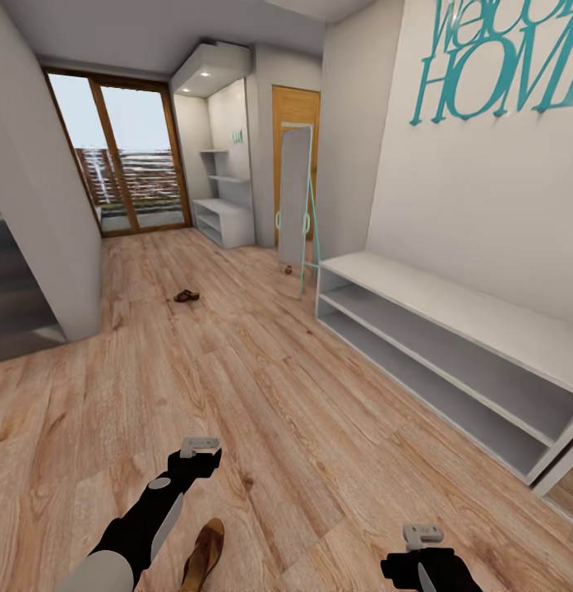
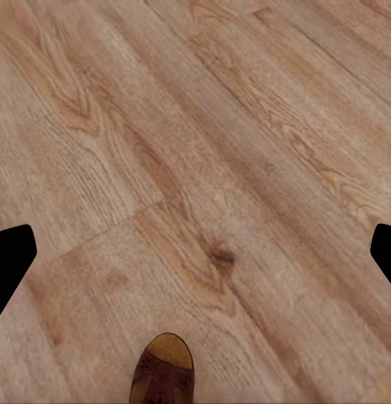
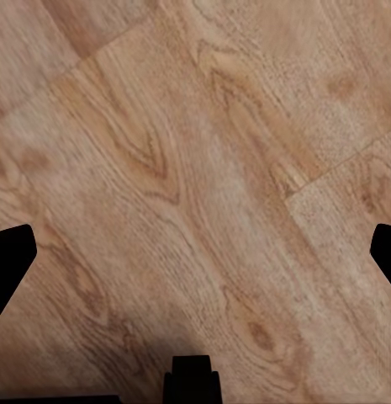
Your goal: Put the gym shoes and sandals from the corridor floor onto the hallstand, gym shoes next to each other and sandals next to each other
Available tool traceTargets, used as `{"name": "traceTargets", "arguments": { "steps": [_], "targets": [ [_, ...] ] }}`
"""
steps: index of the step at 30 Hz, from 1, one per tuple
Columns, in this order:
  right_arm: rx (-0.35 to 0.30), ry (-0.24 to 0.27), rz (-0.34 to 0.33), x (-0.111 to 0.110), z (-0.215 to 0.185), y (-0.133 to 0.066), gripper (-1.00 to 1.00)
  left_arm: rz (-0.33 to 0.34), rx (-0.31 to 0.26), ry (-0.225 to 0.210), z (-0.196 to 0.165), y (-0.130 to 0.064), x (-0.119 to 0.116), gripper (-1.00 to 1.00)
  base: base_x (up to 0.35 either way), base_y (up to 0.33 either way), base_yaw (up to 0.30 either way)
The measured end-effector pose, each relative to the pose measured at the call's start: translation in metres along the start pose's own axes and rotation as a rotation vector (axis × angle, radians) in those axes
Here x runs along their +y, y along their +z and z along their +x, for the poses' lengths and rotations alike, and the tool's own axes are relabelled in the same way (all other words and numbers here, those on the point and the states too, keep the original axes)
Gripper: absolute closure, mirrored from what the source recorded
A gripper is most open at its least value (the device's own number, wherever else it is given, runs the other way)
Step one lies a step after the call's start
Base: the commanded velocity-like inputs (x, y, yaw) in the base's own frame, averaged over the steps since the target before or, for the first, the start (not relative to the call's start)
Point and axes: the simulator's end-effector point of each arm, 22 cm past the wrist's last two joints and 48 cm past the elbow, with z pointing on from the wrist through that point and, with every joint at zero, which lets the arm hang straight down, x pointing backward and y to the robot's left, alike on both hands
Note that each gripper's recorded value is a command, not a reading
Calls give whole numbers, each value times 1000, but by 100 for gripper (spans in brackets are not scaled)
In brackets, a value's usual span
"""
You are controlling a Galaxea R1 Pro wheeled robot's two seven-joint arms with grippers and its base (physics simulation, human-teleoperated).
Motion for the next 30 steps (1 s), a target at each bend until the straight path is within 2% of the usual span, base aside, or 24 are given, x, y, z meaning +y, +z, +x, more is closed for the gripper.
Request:
{"name": "traceTargets", "arguments": {
  "steps": [22, 30],
  "targets": [
    [36, -2, 1, 1, 35, 50, -100, -1, 35, -2, 60, 29, 2, -100, 0, 0, 0],
    [49, -2, 1, 2, 48, 68, -100, -19, 48, 15, 83, 38, 18, -100, 0, 0, 0]
  ]
}}
